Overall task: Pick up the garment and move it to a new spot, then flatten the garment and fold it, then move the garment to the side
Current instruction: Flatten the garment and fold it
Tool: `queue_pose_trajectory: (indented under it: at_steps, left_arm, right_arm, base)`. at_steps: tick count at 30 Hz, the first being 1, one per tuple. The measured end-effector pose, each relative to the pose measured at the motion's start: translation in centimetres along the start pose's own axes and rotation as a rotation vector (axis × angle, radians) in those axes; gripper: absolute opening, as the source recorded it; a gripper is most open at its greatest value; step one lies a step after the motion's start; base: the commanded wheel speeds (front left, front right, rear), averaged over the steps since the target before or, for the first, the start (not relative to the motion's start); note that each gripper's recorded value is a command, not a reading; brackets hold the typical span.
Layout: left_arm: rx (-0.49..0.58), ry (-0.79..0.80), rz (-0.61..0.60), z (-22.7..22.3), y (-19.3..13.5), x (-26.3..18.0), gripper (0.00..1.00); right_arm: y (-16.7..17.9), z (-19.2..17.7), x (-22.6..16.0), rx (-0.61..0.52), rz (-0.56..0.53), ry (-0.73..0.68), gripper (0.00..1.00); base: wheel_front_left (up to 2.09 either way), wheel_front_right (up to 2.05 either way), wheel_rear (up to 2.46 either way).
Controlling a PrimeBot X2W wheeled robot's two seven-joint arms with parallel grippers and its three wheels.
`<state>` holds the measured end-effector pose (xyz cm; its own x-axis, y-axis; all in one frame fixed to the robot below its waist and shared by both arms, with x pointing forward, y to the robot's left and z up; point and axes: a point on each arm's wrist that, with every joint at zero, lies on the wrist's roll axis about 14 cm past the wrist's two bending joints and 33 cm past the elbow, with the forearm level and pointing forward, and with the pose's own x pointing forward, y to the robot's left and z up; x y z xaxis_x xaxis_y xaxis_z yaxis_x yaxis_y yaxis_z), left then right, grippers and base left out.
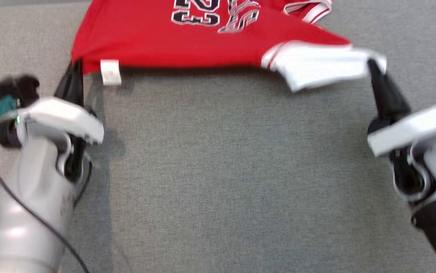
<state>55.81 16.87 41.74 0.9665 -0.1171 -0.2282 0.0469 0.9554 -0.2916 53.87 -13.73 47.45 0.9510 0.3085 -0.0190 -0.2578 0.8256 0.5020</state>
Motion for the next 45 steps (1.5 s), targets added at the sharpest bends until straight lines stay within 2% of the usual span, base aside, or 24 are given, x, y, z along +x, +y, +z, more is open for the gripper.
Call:
queue_pose_trajectory:
  at_steps: [5, 13, 28, 32, 38, 45]
  left_arm:
    - [-0.018, 0.006, 0.015, -2.4, 0.3, -4.1, 0.00]
    - [0.047, 0.065, 0.050, -3.9, 1.4, -11.9, 0.00]
    - [0.070, 0.223, 0.133, -3.3, 0.9, -23.2, 0.00]
    - [0.081, 0.268, 0.140, -3.4, 0.5, -25.0, 0.00]
    - [0.102, 0.286, 0.127, -2.7, 0.1, -25.4, 0.00]
    - [0.145, 0.294, 0.091, -1.8, -0.2, -23.7, 0.00]
  right_arm:
    - [-0.6, -1.8, -5.5, 0.079, -0.063, 0.007, 0.00]
    - [0.1, -3.8, -14.5, 0.154, -0.131, 0.030, 0.00]
    - [2.0, -4.1, -24.6, 0.154, -0.213, 0.188, 0.00]
    - [2.2, -4.2, -26.0, 0.147, -0.248, 0.236, 0.00]
    - [2.5, -3.1, -25.6, 0.111, -0.257, 0.254, 0.00]
    - [2.3, -1.6, -23.1, 0.044, -0.232, 0.262, 0.00]
  base:
    - [0.00, 0.00, 0.00]
    - [0.00, 0.00, 0.00]
    - [0.00, 0.00, 0.00]
    - [0.00, 0.00, 0.00]
    - [0.00, 0.00, 0.00]
    - [0.00, 0.00, 0.00]
